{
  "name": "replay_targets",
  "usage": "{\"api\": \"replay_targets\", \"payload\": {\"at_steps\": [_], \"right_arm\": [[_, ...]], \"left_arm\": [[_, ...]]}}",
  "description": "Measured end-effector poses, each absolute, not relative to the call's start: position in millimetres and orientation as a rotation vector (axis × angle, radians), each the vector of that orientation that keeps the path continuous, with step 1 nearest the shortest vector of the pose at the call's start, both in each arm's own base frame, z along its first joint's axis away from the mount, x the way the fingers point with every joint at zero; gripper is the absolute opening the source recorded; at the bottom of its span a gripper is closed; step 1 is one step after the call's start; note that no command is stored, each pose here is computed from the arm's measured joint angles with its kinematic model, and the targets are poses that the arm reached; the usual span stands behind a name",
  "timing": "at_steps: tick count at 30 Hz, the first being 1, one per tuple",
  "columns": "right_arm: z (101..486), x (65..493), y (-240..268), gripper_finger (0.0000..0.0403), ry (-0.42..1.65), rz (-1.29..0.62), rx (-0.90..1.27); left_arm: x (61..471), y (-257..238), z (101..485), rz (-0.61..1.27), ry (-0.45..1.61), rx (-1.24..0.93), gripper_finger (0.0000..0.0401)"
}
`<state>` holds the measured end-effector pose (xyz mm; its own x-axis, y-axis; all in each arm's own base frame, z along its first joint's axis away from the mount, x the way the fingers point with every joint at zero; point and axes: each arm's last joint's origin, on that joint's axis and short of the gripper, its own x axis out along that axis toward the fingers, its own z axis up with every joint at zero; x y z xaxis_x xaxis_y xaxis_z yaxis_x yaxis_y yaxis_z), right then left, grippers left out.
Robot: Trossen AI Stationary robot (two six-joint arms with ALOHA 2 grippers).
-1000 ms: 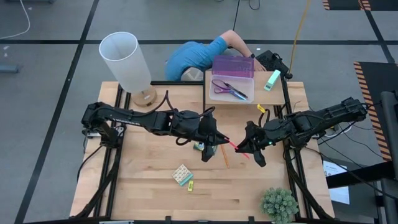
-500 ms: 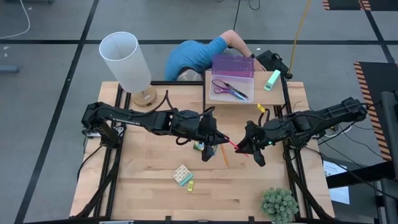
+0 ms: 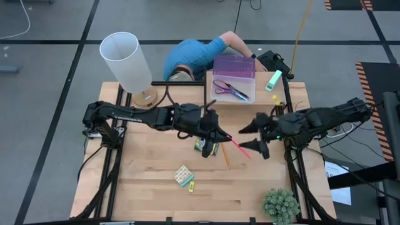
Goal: Pick & place school supplies into a supply box
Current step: Put the pink pencil into the purple supply box on the shelf
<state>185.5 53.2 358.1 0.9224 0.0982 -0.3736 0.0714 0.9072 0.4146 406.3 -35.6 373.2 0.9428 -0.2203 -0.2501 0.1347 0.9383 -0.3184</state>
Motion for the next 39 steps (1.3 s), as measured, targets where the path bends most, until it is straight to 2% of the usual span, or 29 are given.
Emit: {"api": "replay_targets", "payload": {"at_steps": [5, 16, 27, 39], "right_arm": [[376, 159, 41, 0.0329, 0.254, -0.064, 0.442], [405, 113, 20, 0.0318, -0.033, -0.236, 0.359], [407, 106, 14, 0.0318, -0.054, -0.374, 0.25], [407, 104, 11, 0.0318, -0.056, -0.481, 0.198]], "left_arm": [[408, -9, 377, -0.179, 0.244, -0.336, 0.0013], [404, 76, 393, 0.018, 0.05, -0.361, 0.0014], [386, 141, 401, 0.194, -0.077, -0.369, 0.0013], [411, 178, 348, 0.322, -0.002, -0.488, 0.0016]]}}
